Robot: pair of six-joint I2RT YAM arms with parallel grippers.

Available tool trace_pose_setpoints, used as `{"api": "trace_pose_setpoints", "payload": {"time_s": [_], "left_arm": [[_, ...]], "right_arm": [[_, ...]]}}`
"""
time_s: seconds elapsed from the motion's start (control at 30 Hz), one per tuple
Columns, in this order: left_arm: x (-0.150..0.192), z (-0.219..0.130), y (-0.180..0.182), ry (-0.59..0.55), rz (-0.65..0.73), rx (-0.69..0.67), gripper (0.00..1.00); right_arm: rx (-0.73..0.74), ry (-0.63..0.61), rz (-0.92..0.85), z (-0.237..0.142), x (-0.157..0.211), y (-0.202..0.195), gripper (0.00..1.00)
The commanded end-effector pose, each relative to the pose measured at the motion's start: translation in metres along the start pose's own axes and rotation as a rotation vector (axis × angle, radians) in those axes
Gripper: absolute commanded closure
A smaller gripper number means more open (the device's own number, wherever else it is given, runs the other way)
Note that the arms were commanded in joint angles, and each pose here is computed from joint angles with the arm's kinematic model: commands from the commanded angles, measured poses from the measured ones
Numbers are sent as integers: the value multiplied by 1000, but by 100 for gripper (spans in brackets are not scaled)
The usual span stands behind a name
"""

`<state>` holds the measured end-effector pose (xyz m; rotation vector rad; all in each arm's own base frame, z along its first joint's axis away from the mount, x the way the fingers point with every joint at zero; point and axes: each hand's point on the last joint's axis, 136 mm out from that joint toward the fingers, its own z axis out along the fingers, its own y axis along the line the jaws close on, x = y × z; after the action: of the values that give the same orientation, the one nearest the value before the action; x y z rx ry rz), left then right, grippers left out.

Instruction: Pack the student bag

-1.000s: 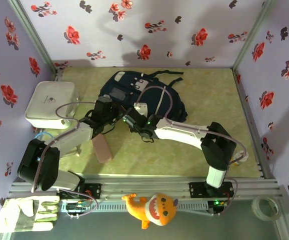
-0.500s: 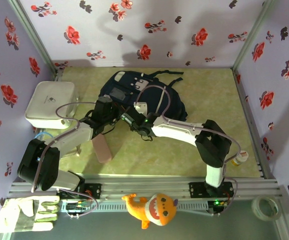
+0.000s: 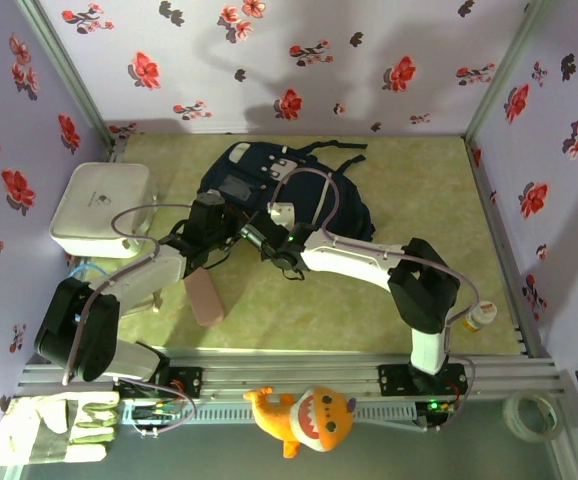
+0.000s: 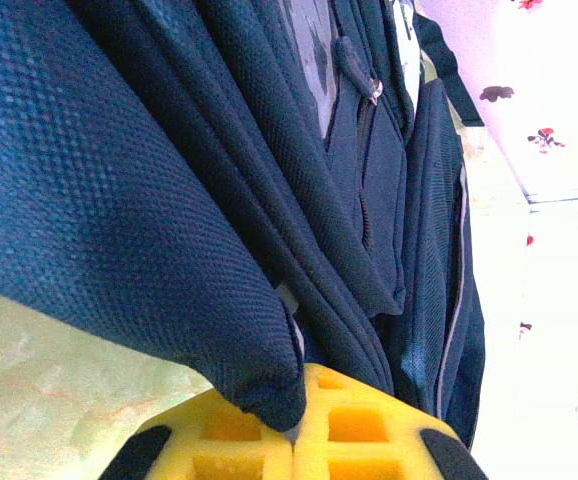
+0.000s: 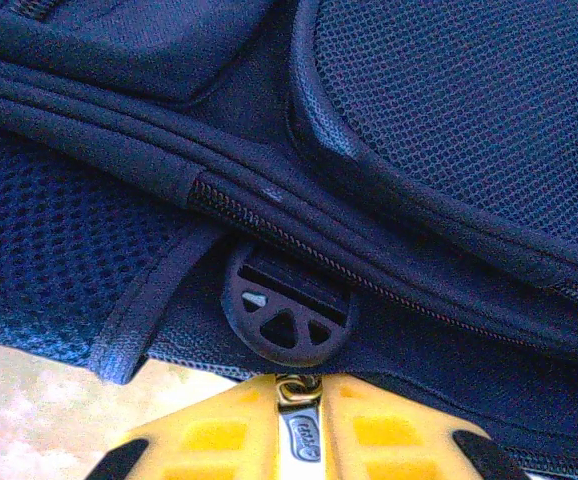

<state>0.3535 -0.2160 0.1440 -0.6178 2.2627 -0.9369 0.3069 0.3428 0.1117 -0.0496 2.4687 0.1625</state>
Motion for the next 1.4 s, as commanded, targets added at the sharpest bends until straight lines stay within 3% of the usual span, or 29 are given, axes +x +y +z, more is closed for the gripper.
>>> {"api": "trace_pose_setpoints", "payload": {"time_s": [0.0,0.4,0.7,0.83,1.13,1.37], "left_arm": [[-9,-14,-45,-25,42,135,100],[-13,-12,-40,-30,44,117,100],[-13,-13,-42,-29,47,118,100],[-12,-14,-42,-26,46,120,100],[-12,-15,-43,-24,43,126,100],[-11,-14,-41,-23,44,120,100]], "right_arm": [[79,-13,10,-2,0,-25,85],[90,15,48,-10,19,-58,86],[-105,21,-4,-20,12,-9,72],[-110,36,13,-13,15,-6,69],[-85,26,66,9,7,-3,73],[-31,-31,8,10,-12,-4,79]]}}
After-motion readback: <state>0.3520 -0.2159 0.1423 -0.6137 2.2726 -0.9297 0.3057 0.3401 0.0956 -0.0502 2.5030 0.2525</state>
